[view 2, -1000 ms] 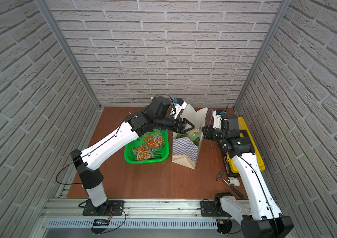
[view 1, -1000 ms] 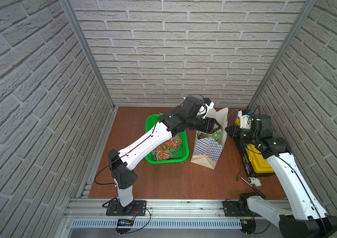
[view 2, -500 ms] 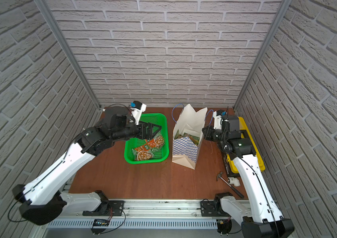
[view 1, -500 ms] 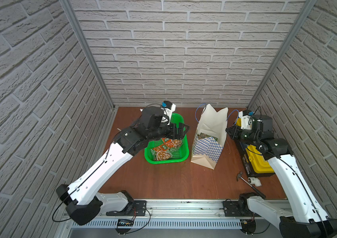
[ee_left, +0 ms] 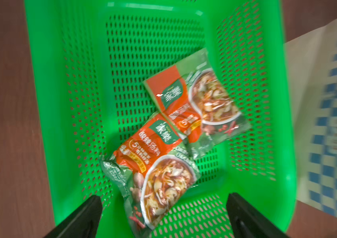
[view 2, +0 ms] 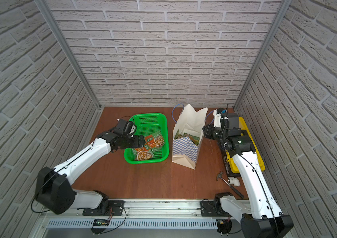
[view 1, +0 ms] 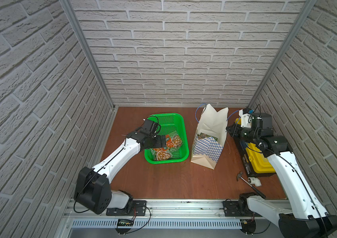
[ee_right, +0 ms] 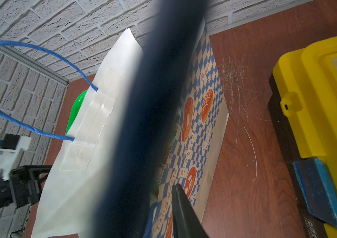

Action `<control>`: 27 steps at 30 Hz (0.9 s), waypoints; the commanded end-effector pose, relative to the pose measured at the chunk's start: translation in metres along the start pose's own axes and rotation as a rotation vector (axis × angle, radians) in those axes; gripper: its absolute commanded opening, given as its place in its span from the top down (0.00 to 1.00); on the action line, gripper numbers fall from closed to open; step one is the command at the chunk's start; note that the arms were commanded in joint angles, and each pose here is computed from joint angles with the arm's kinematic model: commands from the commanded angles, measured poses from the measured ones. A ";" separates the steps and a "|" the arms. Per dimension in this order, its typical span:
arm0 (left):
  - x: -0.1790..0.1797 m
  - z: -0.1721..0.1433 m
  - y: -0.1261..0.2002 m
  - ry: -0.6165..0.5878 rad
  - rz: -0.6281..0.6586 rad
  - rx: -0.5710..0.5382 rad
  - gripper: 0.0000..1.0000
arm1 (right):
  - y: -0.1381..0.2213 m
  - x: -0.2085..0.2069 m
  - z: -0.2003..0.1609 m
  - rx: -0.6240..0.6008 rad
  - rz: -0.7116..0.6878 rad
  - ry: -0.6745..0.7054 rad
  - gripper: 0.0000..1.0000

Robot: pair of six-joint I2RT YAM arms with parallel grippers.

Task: Place the condiment packets inside the bag
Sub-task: Pick up the condiment packet from the storage box.

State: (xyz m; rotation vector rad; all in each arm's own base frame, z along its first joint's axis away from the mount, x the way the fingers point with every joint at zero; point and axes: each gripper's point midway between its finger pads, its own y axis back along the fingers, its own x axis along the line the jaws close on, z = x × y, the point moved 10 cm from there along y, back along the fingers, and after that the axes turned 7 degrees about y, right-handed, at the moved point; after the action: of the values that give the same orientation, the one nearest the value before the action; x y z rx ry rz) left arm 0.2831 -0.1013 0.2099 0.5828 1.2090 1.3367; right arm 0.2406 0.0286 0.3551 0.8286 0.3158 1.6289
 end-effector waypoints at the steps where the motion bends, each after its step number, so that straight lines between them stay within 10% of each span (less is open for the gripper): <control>1: 0.003 0.011 -0.030 0.069 -0.061 0.027 0.02 | 0.003 0.003 0.012 -0.058 0.020 -0.002 0.75; 8: -0.014 0.032 -0.067 0.138 -0.229 0.033 0.11 | -0.003 0.003 0.008 -0.042 0.043 -0.021 0.76; 22: -0.003 0.057 -0.124 0.226 -0.138 0.019 0.28 | -0.007 0.001 0.004 -0.037 0.043 -0.024 0.76; 27: -0.012 0.066 -0.134 0.243 -0.238 0.033 0.78 | -0.007 0.000 0.003 -0.028 0.036 -0.018 0.76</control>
State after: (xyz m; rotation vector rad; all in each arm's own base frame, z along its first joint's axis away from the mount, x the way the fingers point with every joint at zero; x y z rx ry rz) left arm 0.3859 -0.1163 0.1153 0.3589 1.4493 1.2709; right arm 0.2460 0.0309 0.3521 0.8523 0.2809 1.6455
